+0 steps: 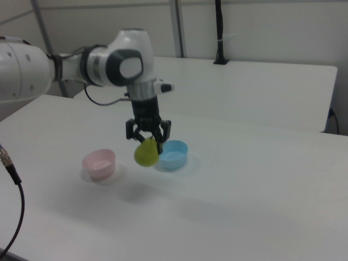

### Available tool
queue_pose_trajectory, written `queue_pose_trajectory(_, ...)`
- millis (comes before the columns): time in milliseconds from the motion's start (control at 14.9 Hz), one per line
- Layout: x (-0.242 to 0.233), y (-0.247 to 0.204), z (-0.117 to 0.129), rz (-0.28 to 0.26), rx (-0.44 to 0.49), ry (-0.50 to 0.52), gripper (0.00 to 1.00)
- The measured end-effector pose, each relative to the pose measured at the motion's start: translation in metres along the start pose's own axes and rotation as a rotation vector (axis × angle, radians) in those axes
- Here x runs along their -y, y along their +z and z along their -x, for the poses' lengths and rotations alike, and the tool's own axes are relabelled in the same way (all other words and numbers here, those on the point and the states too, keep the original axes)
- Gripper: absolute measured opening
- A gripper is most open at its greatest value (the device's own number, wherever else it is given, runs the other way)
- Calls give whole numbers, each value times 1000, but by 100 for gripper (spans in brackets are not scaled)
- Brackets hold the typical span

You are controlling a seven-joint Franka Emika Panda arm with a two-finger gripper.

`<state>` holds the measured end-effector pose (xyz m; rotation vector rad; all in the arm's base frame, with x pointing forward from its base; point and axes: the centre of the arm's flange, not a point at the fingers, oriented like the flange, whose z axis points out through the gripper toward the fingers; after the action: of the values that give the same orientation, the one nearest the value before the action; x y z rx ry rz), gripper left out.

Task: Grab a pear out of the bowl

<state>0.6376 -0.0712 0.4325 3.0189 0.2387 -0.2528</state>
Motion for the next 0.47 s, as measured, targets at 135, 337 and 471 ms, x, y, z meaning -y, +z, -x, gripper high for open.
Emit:
queue_pose_trajectory(135, 3, 28, -15, 10, 11, -7, 50)
queue_pose_trajectory(337, 8, 62, -30, 21, 33, -19, 50)
queue_pose_trajectory(471, 14, 74, -36, 27, 34, -29, 49)
